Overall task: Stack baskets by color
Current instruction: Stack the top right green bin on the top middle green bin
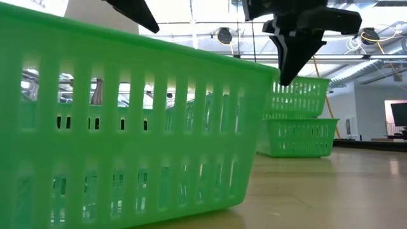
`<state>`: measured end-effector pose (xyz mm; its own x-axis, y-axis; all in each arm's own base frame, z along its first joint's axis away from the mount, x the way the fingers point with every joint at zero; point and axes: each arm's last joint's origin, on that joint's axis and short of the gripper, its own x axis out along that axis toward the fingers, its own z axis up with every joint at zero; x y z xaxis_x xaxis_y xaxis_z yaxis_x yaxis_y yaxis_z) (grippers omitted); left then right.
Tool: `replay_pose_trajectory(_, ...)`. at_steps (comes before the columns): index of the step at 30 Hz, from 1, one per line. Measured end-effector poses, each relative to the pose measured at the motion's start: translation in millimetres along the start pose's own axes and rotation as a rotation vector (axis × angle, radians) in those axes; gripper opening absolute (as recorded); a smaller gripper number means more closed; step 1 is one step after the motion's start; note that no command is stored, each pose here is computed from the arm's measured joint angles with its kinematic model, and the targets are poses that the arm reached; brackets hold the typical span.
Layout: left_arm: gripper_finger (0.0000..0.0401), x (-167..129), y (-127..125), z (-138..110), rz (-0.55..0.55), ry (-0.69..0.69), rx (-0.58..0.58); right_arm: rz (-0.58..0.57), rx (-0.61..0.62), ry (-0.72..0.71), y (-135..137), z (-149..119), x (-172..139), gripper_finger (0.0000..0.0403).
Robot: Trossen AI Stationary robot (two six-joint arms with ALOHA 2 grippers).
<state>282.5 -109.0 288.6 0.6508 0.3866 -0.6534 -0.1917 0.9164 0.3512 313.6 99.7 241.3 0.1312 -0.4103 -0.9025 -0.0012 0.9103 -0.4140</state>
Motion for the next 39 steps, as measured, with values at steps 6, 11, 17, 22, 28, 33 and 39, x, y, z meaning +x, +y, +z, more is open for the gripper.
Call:
replay_pose_trajectory(6,0.0088,0,0,0,0.000,0.000,-0.003,0.001,0.005,0.005,4,-3,10,0.0004)
replay_pose_trajectory(11,0.0088,0,0,0,0.000,0.000,-0.003,0.002,0.007,0.007,7,-6,18,0.0004)
replay_pose_trajectory(17,0.0088,0,0,0,0.000,0.000,-0.004,0.001,0.013,0.011,9,-8,23,0.0015)
replay_pose_trajectory(22,0.0088,0,0,0,0.000,0.000,-0.006,0.025,0.028,0.025,13,-12,31,0.0037)
replay_pose_trajectory(28,0.0088,0,0,0,0.000,0.000,-0.010,0.023,0.044,0.027,14,-13,34,0.0057)
replay_pose_trajectory(33,0.0088,0,0,0,-0.008,0.002,-0.019,0.031,0.053,0.007,11,-15,28,0.0078)
replay_pose_trajectory(39,0.0088,0,-2,0,-0.045,0.007,-0.029,0.056,0.071,-0.064,1,-21,7,0.0121)
